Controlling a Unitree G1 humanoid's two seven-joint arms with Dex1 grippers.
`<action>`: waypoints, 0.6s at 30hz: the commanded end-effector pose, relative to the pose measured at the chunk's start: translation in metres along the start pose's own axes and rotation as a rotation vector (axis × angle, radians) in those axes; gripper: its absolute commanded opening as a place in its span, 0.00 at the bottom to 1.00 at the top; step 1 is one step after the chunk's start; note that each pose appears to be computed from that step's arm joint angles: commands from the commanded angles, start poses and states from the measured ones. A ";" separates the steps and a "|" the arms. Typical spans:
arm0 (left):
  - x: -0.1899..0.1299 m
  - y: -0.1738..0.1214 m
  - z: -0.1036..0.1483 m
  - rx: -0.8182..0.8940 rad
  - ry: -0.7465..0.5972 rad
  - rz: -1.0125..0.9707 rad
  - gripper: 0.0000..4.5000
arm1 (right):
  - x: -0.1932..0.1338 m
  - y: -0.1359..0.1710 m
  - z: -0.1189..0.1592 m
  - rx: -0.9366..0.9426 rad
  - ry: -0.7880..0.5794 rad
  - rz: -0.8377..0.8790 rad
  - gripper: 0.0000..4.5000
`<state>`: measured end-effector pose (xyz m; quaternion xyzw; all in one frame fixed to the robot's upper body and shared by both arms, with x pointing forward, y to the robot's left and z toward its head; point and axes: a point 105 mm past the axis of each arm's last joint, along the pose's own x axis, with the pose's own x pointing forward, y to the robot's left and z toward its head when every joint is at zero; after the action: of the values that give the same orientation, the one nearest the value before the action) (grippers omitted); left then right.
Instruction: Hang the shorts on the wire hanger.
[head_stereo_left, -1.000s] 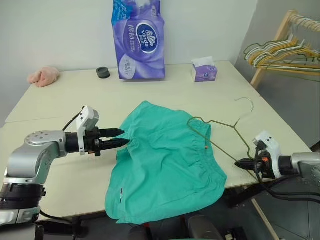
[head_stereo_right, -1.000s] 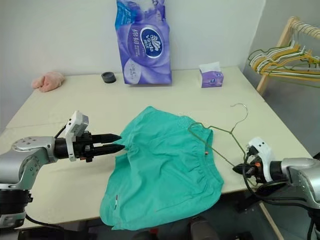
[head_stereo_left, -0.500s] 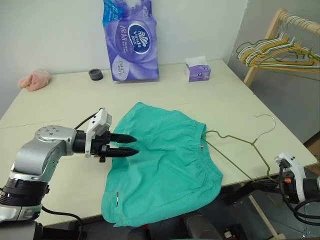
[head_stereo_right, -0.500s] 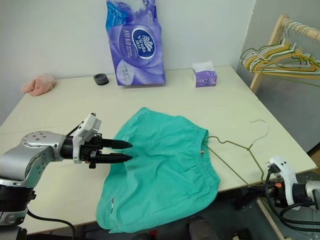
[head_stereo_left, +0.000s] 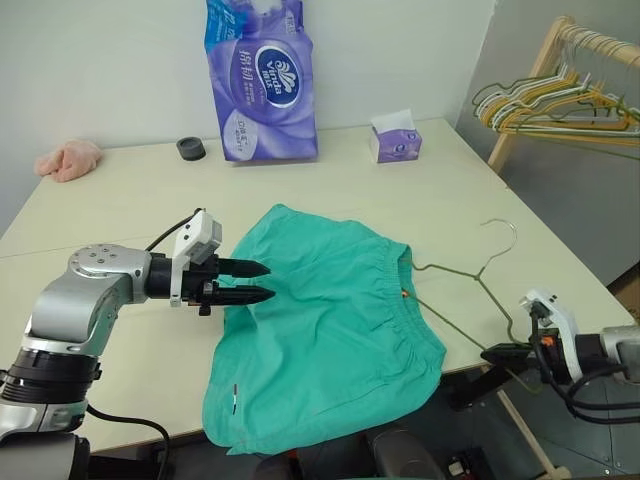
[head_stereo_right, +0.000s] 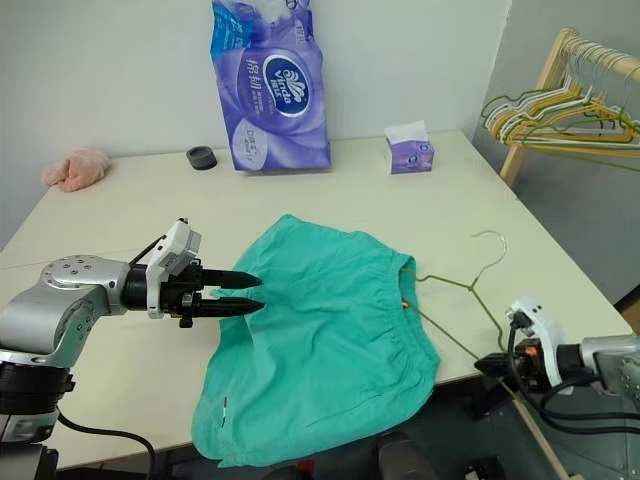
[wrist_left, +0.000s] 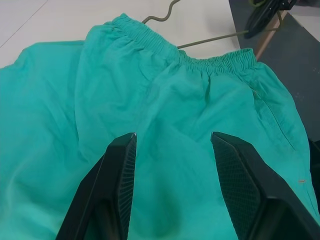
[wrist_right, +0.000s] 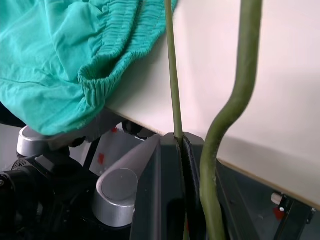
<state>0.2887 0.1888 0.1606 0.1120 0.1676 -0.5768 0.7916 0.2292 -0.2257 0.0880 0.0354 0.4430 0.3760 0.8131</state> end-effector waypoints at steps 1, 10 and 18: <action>-0.001 0.002 0.009 0.045 -0.009 0.012 0.56 | 0.006 0.001 0.012 -0.013 0.007 0.042 0.00; -0.004 0.006 0.014 0.063 -0.018 0.043 0.56 | 0.026 -0.013 0.034 0.145 0.023 0.105 0.00; -0.001 0.007 0.014 0.051 -0.043 0.064 0.56 | 0.056 0.007 0.087 0.176 -0.085 0.209 0.00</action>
<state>0.2953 0.1880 0.1636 0.1188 0.1564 -0.5605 0.8046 0.2998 -0.1662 0.0881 0.1734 0.4624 0.4042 0.7699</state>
